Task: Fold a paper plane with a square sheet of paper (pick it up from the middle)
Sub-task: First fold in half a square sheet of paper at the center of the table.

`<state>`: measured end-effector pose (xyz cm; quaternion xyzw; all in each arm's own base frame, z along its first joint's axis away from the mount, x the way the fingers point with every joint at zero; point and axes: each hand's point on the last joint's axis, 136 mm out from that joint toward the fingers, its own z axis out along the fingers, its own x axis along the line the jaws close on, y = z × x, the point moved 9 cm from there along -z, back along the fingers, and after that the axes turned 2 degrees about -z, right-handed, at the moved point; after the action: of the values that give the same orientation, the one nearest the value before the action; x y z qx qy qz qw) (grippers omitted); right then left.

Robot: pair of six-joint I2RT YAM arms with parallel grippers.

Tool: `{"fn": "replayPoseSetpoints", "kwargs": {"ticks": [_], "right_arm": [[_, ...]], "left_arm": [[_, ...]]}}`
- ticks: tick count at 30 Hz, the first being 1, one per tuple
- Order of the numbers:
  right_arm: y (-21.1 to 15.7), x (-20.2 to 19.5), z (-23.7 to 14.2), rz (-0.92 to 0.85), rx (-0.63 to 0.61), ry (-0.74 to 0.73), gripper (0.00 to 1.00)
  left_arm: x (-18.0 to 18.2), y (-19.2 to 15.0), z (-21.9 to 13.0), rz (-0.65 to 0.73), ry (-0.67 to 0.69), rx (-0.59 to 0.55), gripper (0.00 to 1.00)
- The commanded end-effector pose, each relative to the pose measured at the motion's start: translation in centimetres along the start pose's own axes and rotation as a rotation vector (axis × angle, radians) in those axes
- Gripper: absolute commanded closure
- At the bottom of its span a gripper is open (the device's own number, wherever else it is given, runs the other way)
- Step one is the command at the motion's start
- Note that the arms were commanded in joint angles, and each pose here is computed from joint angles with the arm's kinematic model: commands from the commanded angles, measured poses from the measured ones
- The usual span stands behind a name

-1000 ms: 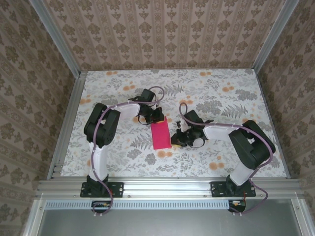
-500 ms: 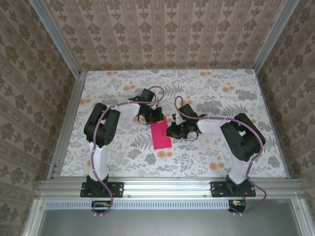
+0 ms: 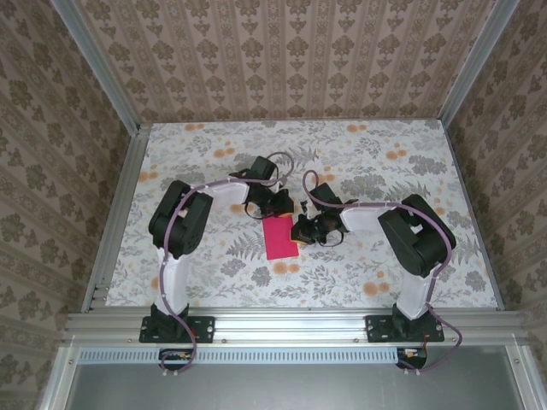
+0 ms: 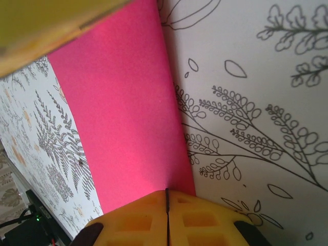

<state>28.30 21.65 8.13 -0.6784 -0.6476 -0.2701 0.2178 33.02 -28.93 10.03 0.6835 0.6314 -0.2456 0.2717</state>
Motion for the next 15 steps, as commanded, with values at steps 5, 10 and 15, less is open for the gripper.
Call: {"fn": "replayPoseSetpoints", "kwargs": {"ticks": [5, 10, 15], "right_arm": [[-1.0, -2.1, 1.1, 0.057, 0.031, -0.094, 0.91], [-1.2, -2.4, 1.2, 0.069, 0.039, -0.108, 0.92], [-2.1, -3.1, 1.2, 0.083, 0.063, -0.119, 0.92]], "left_arm": [[0.3, -0.8, 0.5, -0.019, -0.019, 0.022, 0.92], [1.6, -0.6, 0.4, -0.045, 0.006, 0.012, 0.92], [2.8, 0.4, -0.1, -0.058, 0.017, -0.012, 0.93]]}}
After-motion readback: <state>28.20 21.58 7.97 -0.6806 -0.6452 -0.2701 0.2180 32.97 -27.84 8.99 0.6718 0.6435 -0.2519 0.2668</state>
